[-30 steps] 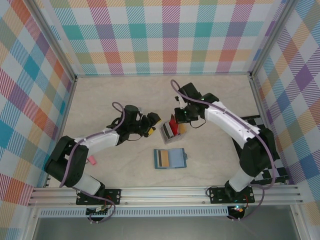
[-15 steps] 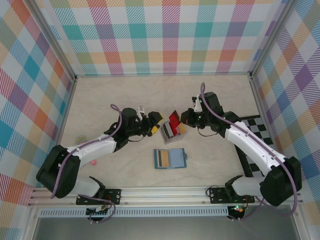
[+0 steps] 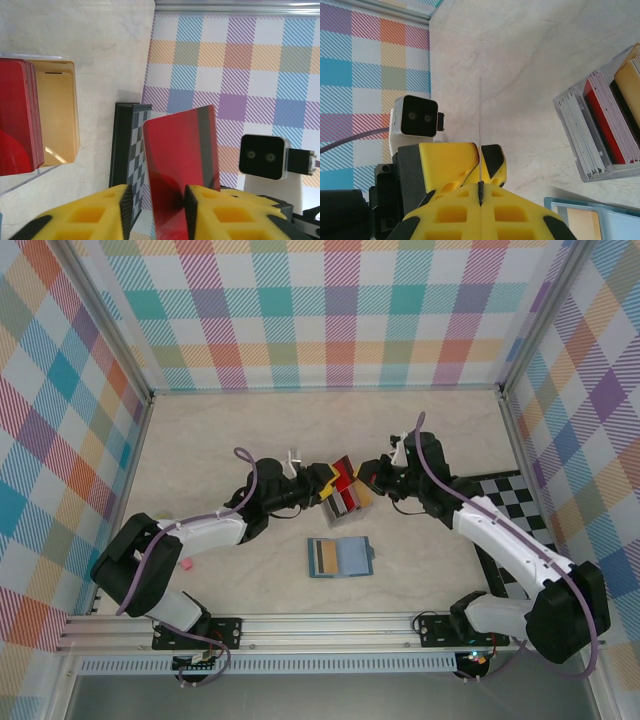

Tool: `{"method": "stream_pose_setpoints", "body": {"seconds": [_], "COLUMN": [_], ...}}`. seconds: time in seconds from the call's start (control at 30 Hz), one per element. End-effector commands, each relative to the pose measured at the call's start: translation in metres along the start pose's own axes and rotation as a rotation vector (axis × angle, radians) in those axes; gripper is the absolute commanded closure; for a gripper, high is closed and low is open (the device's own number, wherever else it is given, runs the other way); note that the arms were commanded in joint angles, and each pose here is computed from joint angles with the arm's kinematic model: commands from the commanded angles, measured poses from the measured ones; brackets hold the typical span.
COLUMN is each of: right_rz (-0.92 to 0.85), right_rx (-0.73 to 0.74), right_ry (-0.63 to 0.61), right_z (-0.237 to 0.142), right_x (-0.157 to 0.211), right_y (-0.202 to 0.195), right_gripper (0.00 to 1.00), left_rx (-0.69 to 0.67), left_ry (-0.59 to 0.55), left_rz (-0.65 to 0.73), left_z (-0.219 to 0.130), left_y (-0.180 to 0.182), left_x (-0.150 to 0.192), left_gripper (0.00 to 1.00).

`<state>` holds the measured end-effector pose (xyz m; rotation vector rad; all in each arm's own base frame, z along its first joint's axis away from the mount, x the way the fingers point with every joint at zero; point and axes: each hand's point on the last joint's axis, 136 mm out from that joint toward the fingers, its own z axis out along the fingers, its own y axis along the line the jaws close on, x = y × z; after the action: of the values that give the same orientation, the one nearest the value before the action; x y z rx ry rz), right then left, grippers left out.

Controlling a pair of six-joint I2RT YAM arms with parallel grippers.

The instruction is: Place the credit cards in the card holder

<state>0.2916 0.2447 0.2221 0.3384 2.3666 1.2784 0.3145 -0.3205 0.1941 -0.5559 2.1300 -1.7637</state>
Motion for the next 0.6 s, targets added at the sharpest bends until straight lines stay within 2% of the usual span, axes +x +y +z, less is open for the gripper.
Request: {"method": "stream_pose_setpoints", "body": {"seconds": [0.0,0.17,0.3,0.43,0.57], "right_rz": [0.02,0.042,0.046,0.053,0.044], "right_rx": [-0.045,-0.002,0.028,0.047,0.091], "right_ry": [0.002,0.001,0.014,0.038,0.069], "right_z": [-0.002,-0.001,-0.001,0.0,-0.002], "right_x": [-0.001,0.0,0.005,0.012,0.021], "right_y": [0.008,-0.006,-0.015,-0.023,-0.036], "right_gripper": [0.95,0.95,0.94,0.94,0.9], "left_rx": [0.104,0.097,0.074,0.055,0.006], "left_ry": [-0.004,-0.002,-0.008,-0.006,0.002], "left_rz": [0.033,0.034,0.039,0.058,0.085], "left_z": [0.002,0.0,-0.003,-0.006,-0.011], "left_y": [-0.034,-0.032,-0.027,-0.025,-0.016], "left_x": [-0.001,0.0,0.001,0.003,0.006], "left_gripper": [0.72,0.81,0.83,0.93,0.98]}}
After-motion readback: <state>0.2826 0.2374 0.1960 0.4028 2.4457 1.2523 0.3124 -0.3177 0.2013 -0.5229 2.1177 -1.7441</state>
